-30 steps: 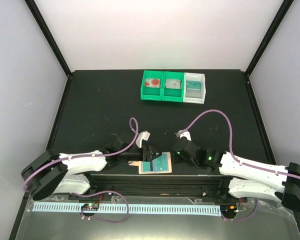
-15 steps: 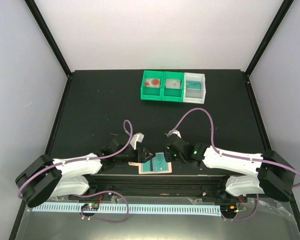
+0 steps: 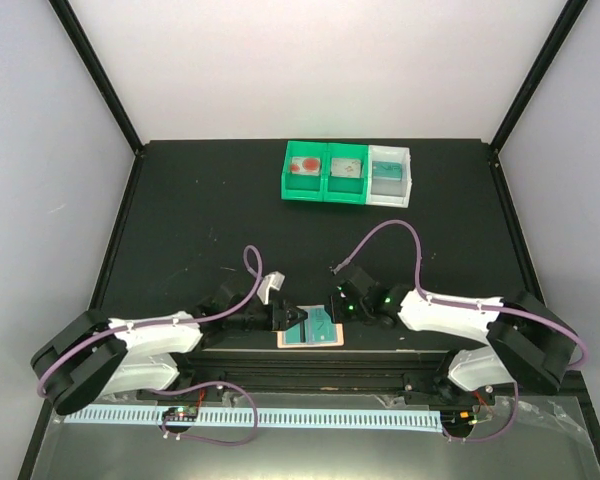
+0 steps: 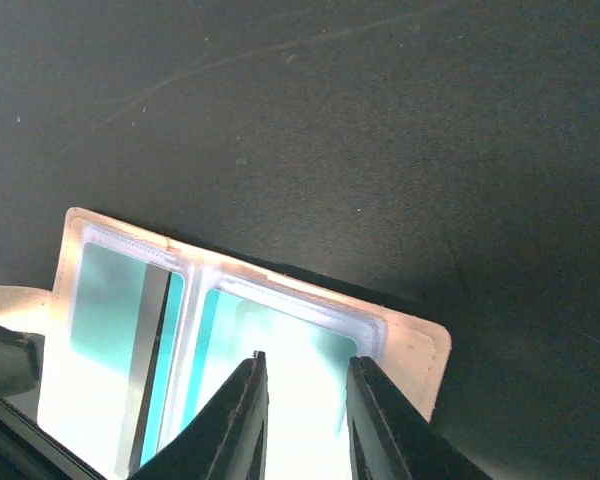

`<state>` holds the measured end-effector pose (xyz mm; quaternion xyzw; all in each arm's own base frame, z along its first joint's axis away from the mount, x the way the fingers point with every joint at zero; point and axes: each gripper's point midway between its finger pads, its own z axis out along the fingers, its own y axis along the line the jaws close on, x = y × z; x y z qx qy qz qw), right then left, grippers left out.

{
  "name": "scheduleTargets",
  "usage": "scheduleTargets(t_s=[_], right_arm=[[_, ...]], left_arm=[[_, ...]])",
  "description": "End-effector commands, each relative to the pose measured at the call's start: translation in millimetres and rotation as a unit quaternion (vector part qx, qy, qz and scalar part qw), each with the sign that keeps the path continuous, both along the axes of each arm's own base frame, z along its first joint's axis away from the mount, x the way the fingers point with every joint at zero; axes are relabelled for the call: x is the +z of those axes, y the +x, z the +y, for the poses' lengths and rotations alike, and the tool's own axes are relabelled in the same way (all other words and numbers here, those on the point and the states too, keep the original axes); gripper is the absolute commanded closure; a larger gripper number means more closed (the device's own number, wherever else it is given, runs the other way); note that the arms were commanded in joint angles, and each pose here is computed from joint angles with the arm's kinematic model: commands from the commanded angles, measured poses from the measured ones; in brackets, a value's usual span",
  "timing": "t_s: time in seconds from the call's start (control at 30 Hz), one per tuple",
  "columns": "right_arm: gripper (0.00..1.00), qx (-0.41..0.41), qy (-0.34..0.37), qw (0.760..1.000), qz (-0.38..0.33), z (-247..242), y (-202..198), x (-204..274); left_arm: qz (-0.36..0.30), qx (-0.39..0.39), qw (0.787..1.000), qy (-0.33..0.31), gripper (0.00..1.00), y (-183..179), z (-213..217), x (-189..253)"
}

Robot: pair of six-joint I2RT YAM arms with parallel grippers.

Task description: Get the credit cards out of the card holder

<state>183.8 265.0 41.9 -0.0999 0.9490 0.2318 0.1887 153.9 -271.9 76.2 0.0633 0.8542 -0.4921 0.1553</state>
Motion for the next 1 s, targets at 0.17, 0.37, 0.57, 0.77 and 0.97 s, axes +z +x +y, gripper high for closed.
scheduleTargets(t_s=[0.17,0.37,0.57,0.77,0.97], right_arm=[[0.76,0.014,0.014,1.000,0.024,4,-9,-13],[0.78,0.021,0.015,0.999,0.043,4,-17,-25],[0.81,0.018,0.010,0.998,0.058,-1,-23,-39],[0.81,0.013,0.020,0.998,0.063,-1,-26,-43],[0.81,0.006,0.016,0.998,0.061,-7,-26,-47]], left_arm=[[0.026,-0.006,0.999,-0.028,0.53,1,-11,-9],[0.043,-0.012,0.999,-0.021,0.54,1,-15,-22],[0.059,-0.007,0.998,-0.019,0.58,-1,-14,-33],[0.067,-0.001,0.997,-0.040,0.72,0,-20,-32],[0.070,0.000,0.996,-0.059,0.97,0,-22,-29]])
